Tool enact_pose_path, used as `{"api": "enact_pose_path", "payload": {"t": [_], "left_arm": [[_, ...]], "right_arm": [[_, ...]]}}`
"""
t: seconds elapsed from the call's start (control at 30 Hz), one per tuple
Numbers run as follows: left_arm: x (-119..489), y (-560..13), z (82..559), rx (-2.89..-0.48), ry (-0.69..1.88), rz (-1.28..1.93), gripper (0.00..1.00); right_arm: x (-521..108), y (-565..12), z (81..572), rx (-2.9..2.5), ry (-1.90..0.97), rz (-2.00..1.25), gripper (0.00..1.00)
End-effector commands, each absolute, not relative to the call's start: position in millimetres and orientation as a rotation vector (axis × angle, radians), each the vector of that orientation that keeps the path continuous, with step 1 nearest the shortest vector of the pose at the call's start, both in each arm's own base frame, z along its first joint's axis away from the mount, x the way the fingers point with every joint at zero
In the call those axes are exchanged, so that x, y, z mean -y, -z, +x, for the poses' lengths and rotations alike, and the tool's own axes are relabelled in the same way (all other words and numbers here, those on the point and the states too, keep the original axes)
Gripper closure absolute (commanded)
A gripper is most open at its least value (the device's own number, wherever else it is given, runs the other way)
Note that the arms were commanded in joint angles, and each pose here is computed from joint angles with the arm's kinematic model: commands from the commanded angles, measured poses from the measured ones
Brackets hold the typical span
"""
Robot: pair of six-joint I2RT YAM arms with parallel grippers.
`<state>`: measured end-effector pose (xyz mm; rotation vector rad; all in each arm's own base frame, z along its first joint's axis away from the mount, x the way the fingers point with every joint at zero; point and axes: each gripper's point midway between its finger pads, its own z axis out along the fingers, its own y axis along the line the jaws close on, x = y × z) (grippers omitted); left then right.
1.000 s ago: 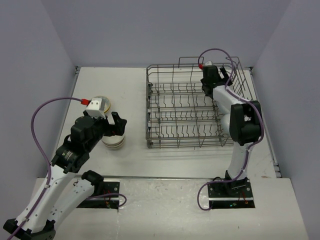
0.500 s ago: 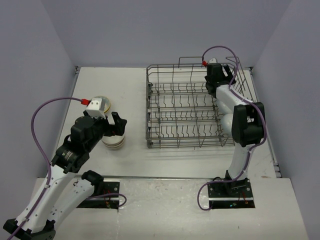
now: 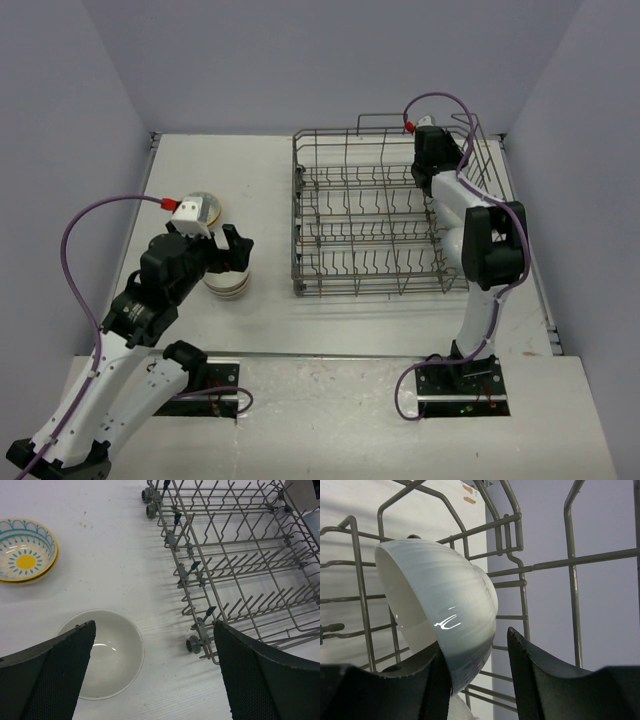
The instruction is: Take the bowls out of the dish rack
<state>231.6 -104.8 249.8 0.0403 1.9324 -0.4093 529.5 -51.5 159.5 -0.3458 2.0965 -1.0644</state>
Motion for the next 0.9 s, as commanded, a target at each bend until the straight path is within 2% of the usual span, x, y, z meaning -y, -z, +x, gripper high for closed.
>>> {"api": "enact_pose_path", "payload": {"t": [0.0, 0.33, 0.43, 0.77, 0.87], "left_arm": [[107.9, -259.3, 234.8, -1.885, 0.418, 0.066, 0.0], [108.0, -259.7, 234.1, -1.883, 0.419, 0.067, 0.0], [108.6, -260.4, 233.8, -1.882, 0.422, 0.07, 0.0], [108.0, -260.4, 233.6, -1.88, 0.42, 0.068, 0.0], [107.3, -260.5, 233.4, -1.88, 0.417, 0.066, 0.0]], "right_arm": [[62.5, -164.1, 531.1, -2.067, 1.112, -0.297, 0.55], [65.6, -158.0, 531.2, -2.061, 1.15, -0.299, 0.73], [65.2, -160.3, 532.0, -2.051, 1.155, -0.299, 0.75], [66.1, -171.2, 533.8, -2.009, 1.196, -0.277, 1.0], [65.8, -183.4, 535.2, -1.965, 1.223, -0.249, 1.0]]}}
